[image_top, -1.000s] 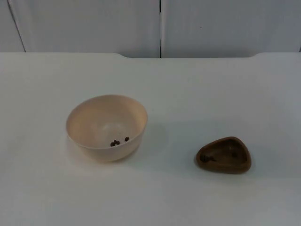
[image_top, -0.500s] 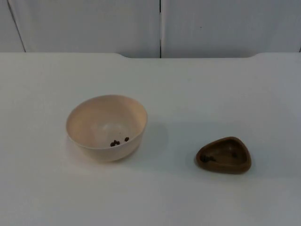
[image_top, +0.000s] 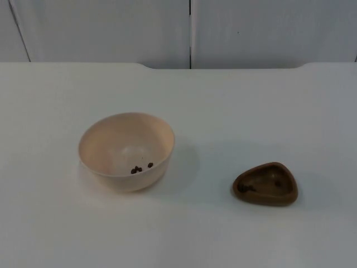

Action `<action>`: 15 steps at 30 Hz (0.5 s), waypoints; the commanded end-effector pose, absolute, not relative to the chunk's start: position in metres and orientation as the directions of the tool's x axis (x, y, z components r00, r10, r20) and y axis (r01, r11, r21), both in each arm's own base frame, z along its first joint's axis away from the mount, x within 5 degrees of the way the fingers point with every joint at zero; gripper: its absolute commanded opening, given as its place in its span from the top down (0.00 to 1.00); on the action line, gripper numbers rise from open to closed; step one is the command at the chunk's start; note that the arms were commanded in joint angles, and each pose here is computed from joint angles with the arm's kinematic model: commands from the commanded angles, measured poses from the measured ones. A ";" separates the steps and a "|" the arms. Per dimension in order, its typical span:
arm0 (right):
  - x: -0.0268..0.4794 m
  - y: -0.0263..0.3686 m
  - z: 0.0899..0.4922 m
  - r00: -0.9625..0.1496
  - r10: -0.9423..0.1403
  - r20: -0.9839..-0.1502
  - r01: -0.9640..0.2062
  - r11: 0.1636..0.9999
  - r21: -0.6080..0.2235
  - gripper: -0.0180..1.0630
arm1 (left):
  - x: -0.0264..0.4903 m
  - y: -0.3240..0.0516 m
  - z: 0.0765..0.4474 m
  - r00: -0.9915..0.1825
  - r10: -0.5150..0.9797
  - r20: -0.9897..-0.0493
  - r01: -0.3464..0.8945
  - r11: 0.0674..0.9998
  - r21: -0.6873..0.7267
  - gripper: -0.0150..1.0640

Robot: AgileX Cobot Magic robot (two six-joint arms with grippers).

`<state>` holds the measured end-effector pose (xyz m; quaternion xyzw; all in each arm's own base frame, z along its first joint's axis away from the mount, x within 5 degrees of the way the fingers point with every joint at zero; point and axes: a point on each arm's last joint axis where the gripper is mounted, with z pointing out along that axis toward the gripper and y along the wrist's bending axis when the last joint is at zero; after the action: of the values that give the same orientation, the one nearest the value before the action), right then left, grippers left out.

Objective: Pick up the bowl with the left hand and pour the coffee beans from the cup into the bowl with the right hand.

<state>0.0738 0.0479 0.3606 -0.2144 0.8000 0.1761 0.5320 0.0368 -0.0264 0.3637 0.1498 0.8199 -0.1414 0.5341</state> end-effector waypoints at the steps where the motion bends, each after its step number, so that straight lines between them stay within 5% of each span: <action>1: 0.063 0.043 0.354 -0.311 -0.168 -0.936 -0.537 0.843 0.027 0.28 | 0.025 -0.023 0.345 -0.390 0.110 -0.914 0.393 0.918 -0.057 0.22; 15: 0.024 0.025 0.324 -0.222 -0.144 -0.964 -0.546 0.838 0.001 0.28 | -0.014 -0.006 0.301 -0.380 0.160 -0.911 0.341 0.940 0.023 0.22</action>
<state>0.0265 0.0264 0.3265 -0.2228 0.7652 0.1766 0.5777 -0.0114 -0.0082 0.3037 0.1592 0.8229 -0.0926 0.5375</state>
